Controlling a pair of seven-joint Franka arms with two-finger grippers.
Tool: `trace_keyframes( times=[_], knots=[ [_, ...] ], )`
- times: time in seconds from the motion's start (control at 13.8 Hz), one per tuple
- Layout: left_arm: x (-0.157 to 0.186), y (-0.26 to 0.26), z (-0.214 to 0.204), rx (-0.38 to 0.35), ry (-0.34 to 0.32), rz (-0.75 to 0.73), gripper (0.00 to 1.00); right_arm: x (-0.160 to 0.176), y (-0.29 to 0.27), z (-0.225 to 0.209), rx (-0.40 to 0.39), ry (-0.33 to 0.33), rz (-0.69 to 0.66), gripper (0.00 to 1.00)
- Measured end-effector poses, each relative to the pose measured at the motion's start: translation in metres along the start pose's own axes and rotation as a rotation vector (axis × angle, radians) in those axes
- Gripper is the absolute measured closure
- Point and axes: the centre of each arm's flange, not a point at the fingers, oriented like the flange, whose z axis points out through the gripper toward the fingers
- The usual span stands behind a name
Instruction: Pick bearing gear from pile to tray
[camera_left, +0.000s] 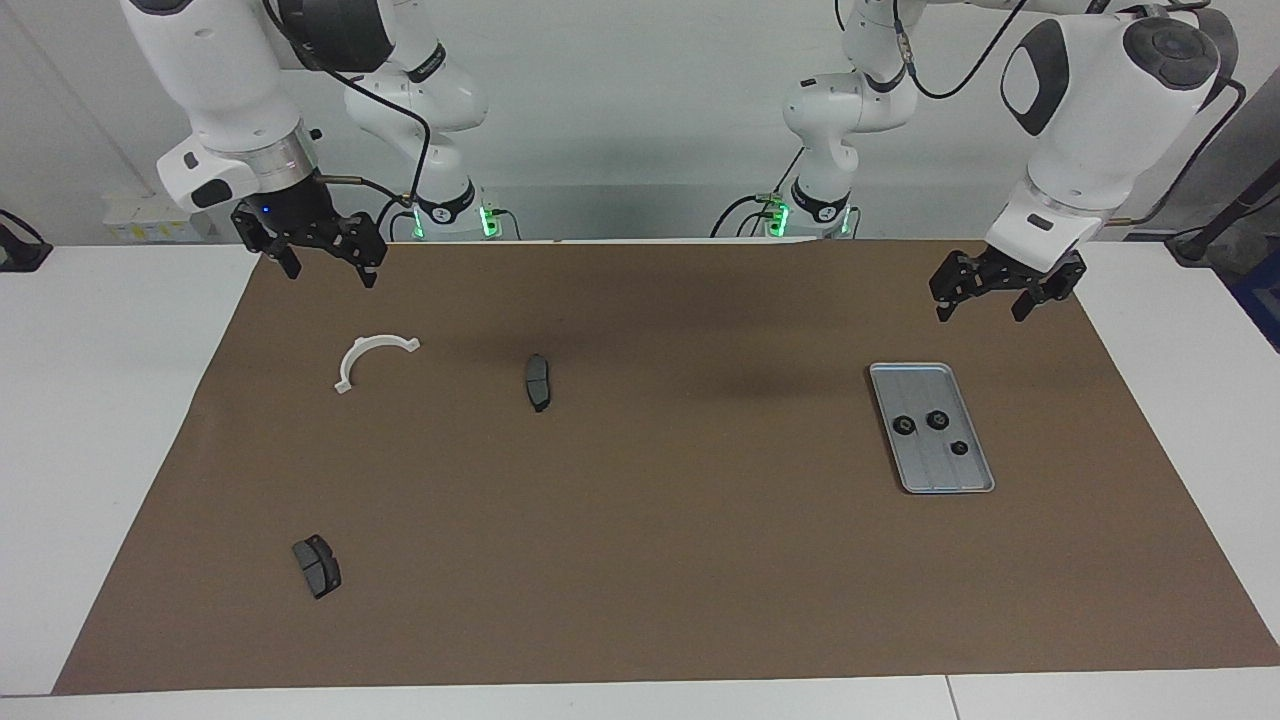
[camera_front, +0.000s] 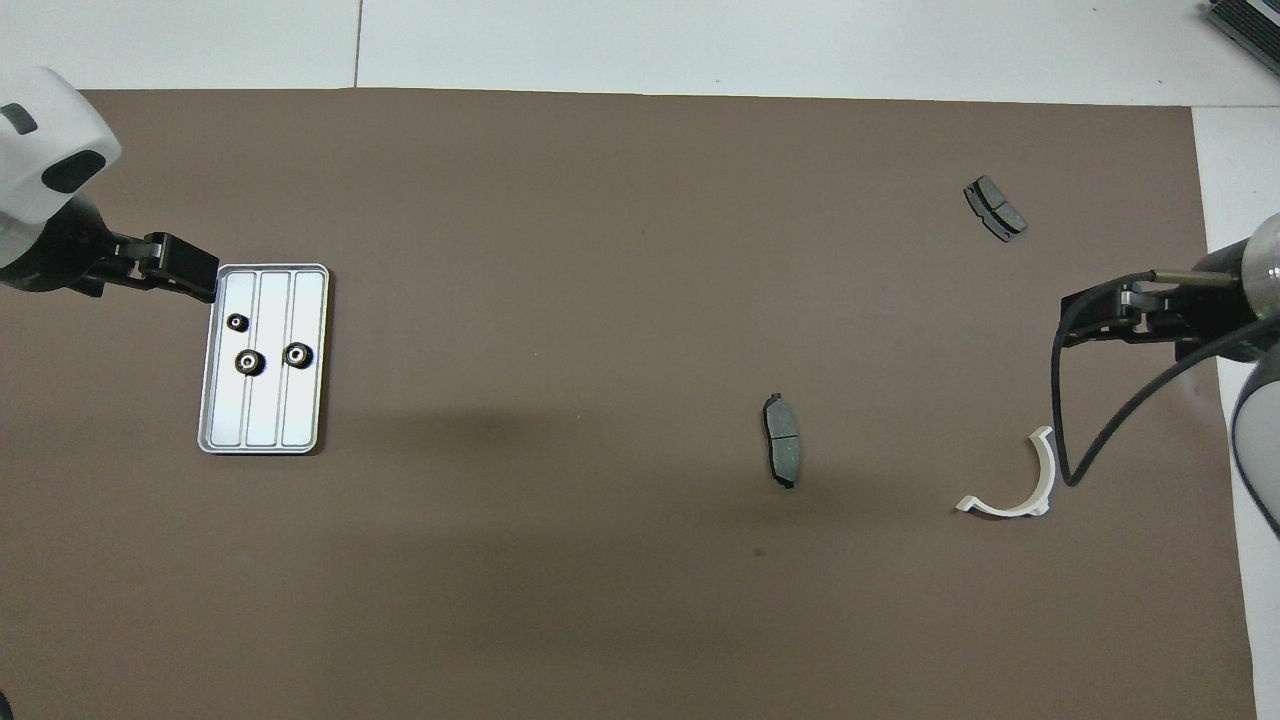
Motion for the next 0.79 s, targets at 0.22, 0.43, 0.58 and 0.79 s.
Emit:
trace_keyframes(
  times=[0.22, 0.43, 0.58, 0.79],
  knots=[
    [-0.0036, 0.0026, 0.0001, -0.026, -0.001, -0.001, 0.00, 0.0014, 0.0004, -0.0009, 0.002, 0.012, 0.001, 0.00],
    [-0.0044, 0.0025, -0.0014, -0.026, 0.002, -0.002, 0.00, 0.0031, 0.0037, -0.0014, 0.004, 0.021, 0.008, 0.00],
    [-0.0045, 0.0014, -0.0015, -0.026, 0.004, -0.004, 0.00, 0.0033, 0.0045, -0.0012, 0.004, 0.021, 0.009, 0.00],
    [-0.0042, 0.0001, -0.0017, -0.026, 0.007, -0.005, 0.00, 0.0031, 0.0035, -0.0011, 0.005, 0.020, 0.008, 0.00]
  ],
)
